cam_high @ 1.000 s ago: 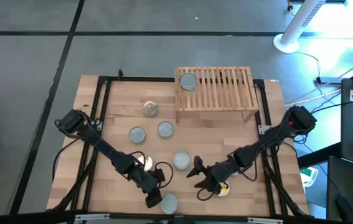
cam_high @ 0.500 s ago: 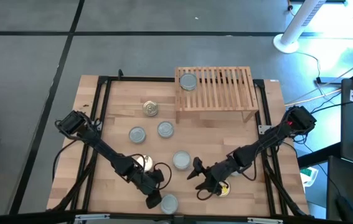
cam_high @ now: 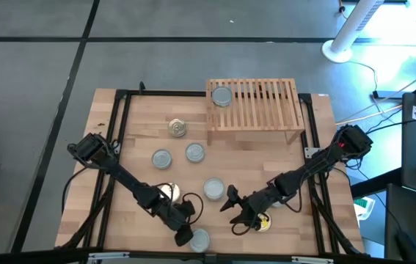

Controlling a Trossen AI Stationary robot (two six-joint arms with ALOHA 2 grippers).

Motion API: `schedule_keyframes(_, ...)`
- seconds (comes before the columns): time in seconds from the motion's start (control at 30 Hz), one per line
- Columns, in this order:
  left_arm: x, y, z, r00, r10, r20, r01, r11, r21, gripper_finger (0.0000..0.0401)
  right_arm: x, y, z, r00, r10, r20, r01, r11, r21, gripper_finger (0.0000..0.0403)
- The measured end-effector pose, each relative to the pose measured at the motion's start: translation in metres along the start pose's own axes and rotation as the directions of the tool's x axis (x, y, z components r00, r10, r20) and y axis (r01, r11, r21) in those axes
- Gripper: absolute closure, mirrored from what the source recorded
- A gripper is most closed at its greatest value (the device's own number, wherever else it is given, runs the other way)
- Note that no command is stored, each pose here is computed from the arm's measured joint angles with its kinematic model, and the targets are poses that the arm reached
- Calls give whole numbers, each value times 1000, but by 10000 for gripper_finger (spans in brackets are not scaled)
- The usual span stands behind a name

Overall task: Stack canned seafood by type on shelf
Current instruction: Stack the green tuna can on top of the green tuna can on the shelf

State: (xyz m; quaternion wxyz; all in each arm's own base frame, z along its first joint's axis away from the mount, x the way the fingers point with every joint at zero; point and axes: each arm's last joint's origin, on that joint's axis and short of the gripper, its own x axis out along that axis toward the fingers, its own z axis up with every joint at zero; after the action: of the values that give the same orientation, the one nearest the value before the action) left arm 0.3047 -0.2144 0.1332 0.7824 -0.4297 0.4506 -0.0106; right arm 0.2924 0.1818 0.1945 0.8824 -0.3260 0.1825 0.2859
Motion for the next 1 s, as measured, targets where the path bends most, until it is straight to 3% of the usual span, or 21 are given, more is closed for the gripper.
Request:
schedule_keyframes(0.63, 5, 7, 0, 999, 47, -3, -47, 999, -16, 278, 29, 12, -16, 1000, 6, -14, -8, 987, -158, 111)
schedule_keyframes(1.0, 5, 6, 2, 999, 35, 2, -35, 999, -18, 368, 29, 12, -16, 1000, -1, -18, -2, 987, -158, 111)
